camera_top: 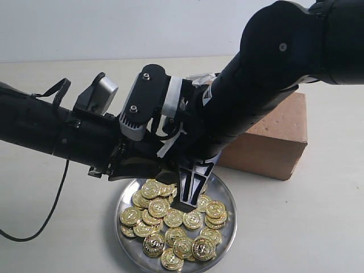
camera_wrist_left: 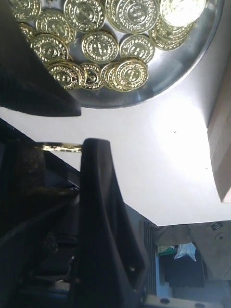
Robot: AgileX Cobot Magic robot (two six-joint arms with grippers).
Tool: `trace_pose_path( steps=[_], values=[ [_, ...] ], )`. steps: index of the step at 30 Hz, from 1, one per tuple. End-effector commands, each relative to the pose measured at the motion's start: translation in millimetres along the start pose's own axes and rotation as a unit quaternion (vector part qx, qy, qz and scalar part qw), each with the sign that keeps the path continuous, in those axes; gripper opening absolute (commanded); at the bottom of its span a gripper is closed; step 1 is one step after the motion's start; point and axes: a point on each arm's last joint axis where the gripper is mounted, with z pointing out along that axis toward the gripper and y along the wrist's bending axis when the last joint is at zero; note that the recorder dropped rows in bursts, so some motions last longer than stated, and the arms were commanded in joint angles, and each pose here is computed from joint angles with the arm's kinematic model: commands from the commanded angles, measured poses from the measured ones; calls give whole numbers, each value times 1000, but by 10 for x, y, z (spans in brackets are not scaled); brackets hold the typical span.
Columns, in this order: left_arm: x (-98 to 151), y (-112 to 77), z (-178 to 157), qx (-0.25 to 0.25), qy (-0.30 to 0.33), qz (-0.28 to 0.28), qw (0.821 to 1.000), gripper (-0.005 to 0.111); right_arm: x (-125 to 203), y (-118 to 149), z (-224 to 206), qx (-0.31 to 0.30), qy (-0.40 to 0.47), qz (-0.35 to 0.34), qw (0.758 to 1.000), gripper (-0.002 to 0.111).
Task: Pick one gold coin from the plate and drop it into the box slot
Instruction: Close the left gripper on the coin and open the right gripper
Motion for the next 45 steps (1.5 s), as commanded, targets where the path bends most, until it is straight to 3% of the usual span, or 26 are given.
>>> trace_pose_path(
  steps=[1, 14, 16, 19, 31, 33, 36, 44, 45],
  values=[
    [-15, -24, 11, 3, -6, 1, 1000, 46, -21, -2, -38, 8, -8, -6, 1000, 26],
    [-29, -34, 11, 8, -14, -5, 1000, 45, -33, -7, -39, 11, -15, -2, 1000, 26],
    [-28, -33, 11, 8, -13, -5, 1000, 42, -33, -7, -39, 11, -15, -2, 1000, 26],
    [-28, -33, 11, 8, -13, -5, 1000, 28, -36, -10, -39, 12, -16, -2, 1000, 26],
    [-28, -33, 11, 8, -13, -2, 1000, 28, -37, -12, -39, 13, -17, -2, 1000, 26],
    [-28, -35, 11, 9, -13, -3, 1000, 23, -37, -12, -39, 13, -17, -2, 1000, 26],
    [-26, -41, 11, 12, -12, 6, 1000, 0, -37, -12, -39, 13, -17, -2, 1000, 26],
    [-23, -47, 10, 16, -11, 7, 1000, 0, -37, -12, -39, 13, -17, -2, 1000, 26],
    [-23, -47, 10, 16, -11, 7, 1000, 0, -37, -12, -39, 13, -17, -2, 1000, 32]
  ],
)
